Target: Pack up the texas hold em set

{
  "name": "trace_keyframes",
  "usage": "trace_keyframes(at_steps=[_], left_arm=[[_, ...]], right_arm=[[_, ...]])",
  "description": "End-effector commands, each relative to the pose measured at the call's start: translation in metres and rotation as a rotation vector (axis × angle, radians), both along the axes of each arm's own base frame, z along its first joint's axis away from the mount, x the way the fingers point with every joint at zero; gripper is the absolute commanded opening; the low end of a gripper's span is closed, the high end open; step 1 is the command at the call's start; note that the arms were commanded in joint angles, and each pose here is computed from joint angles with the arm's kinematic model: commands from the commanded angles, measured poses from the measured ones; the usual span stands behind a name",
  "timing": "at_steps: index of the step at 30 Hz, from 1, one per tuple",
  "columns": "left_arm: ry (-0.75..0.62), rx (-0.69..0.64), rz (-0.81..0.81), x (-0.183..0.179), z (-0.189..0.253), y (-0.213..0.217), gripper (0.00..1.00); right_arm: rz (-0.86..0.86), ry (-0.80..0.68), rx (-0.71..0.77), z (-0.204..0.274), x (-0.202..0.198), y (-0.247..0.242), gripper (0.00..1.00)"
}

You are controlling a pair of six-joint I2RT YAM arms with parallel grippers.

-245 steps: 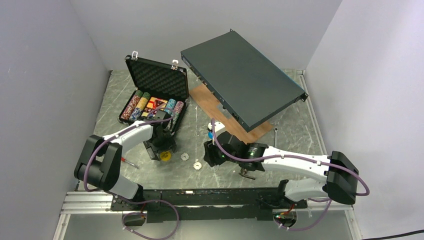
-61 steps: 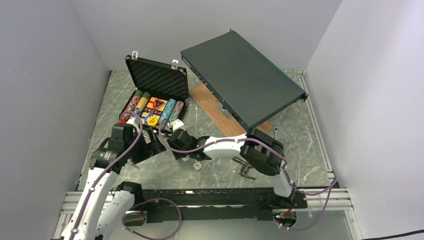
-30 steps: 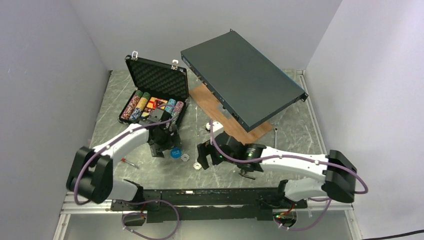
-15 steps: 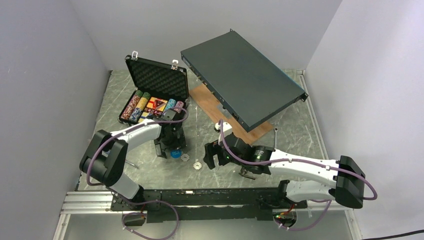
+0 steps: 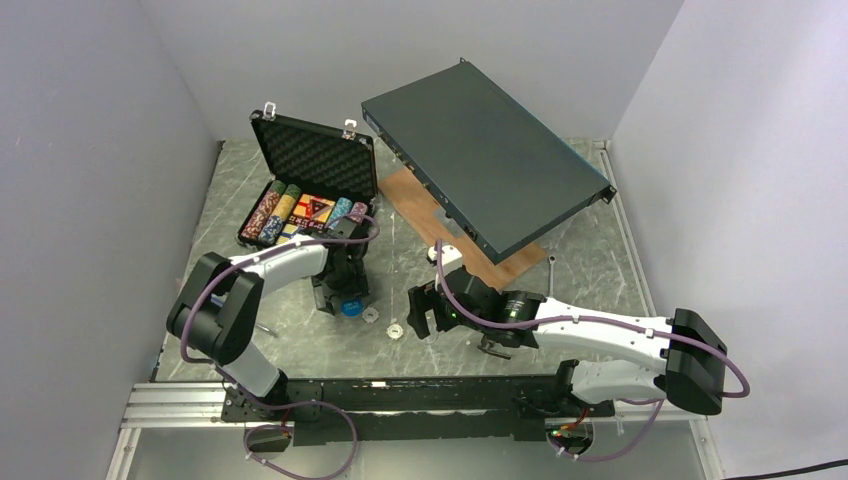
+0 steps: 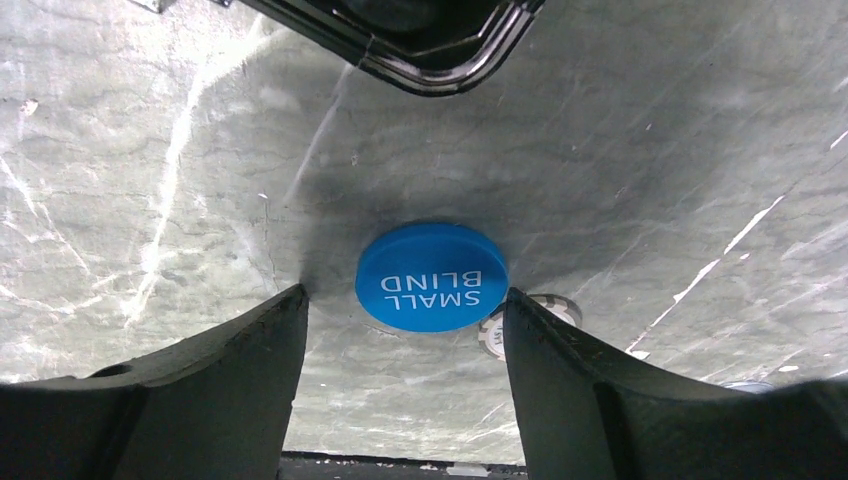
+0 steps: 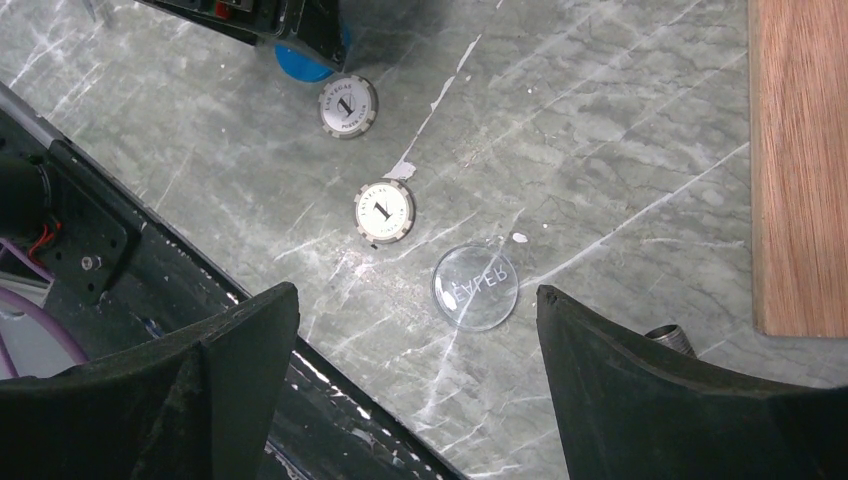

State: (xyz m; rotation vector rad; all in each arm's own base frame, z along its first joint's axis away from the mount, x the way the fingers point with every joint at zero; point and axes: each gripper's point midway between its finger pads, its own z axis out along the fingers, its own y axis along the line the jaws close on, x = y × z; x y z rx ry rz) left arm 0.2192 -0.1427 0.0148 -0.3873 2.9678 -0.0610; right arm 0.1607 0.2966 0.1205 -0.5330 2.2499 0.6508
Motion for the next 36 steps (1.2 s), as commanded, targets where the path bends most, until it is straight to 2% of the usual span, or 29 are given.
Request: trace_keyframes(at_steps=[1, 7, 16, 23, 25, 30, 36], left_arm=[[-0.022, 0.028, 0.01, 0.005, 0.0, -0.003, 0.73], [-0.006, 0.054, 0.007, 0.0, -0.006, -0.004, 0.7], [0.0, 0.104, -0.017, 0.005, -0.01, 0.001, 0.59], [0.01, 0.13, -0.042, 0.008, -0.012, 0.003, 0.66], [0.017, 0.131, -0.046, 0.008, -0.014, 0.002, 0.65], [0.015, 0.116, -0.059, 0.008, -0.018, 0.0, 0.6], [-0.017, 0.104, -0.089, 0.013, -0.012, -0.001, 0.46]], right_arm=[[-0.012, -0.021, 0.052, 0.013, 0.005, 0.006, 0.9], [-0.009, -0.02, 0.051, 0.013, 0.006, 0.008, 0.89], [-0.011, -0.016, 0.054, 0.013, 0.004, 0.005, 0.89], [-0.018, -0.017, 0.063, 0.016, 0.003, 0.002, 0.89], [-0.02, -0.014, 0.062, 0.015, 0.003, 0.001, 0.89], [-0.021, -0.006, 0.063, 0.012, 0.001, 0.0, 0.89], [-0.021, -0.006, 0.067, 0.014, 0.002, 0.001, 0.89]])
